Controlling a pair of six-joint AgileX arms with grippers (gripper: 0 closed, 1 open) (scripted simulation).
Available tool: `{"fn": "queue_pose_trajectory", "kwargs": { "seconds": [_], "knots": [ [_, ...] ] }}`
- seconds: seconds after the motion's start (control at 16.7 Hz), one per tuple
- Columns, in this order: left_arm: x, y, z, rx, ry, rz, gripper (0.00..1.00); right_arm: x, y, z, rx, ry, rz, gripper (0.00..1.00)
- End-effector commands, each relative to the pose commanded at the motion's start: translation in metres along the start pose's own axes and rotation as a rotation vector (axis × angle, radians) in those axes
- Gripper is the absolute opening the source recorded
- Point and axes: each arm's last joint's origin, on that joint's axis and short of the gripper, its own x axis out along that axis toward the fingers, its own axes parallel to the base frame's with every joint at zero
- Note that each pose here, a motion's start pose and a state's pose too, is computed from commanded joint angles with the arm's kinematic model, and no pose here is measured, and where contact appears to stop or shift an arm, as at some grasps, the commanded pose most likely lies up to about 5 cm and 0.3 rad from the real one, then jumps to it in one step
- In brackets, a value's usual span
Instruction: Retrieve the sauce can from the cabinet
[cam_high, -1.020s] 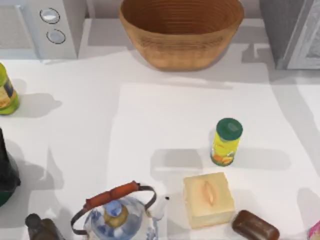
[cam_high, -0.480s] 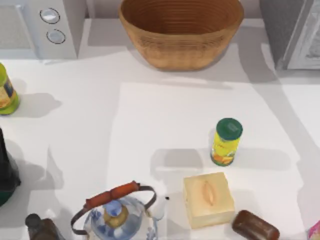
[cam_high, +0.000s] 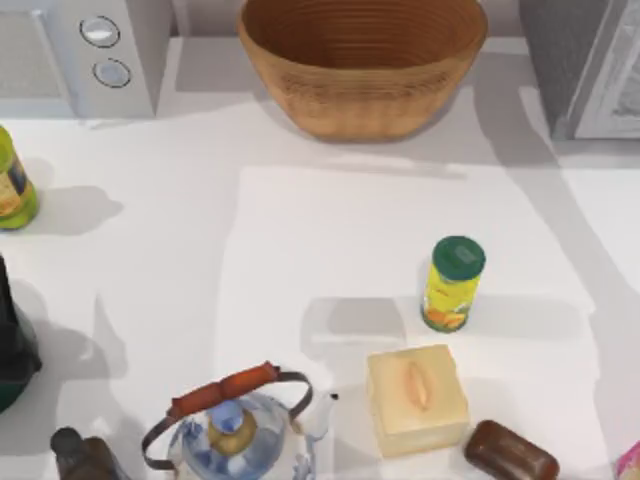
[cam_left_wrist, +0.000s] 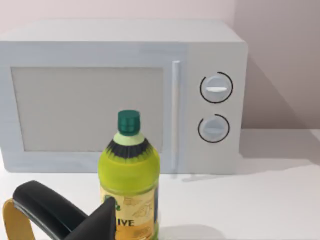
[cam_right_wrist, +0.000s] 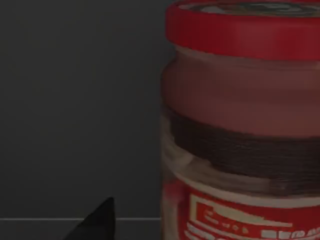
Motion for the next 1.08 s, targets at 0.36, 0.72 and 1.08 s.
{"fn": "queue_pose_trajectory", "kwargs": {
  "seconds": [0.36, 0.72, 1.08],
  "knots": [
    [0.0, 0.0, 0.0, 0.0, 0.0, 0.0, 1.0, 0.036, 0.001, 0.001, 0.0, -0.002, 0.0, 1.0],
    [0.0, 0.0, 0.0, 0.0, 0.0, 0.0, 1.0, 0.049, 0.0, -0.001, 0.0, -0.001, 0.0, 1.0],
    [0.0, 0.0, 0.0, 0.0, 0.0, 0.0, 1.0, 0.049, 0.0, -0.001, 0.0, -0.001, 0.0, 0.7]
  ]
}}
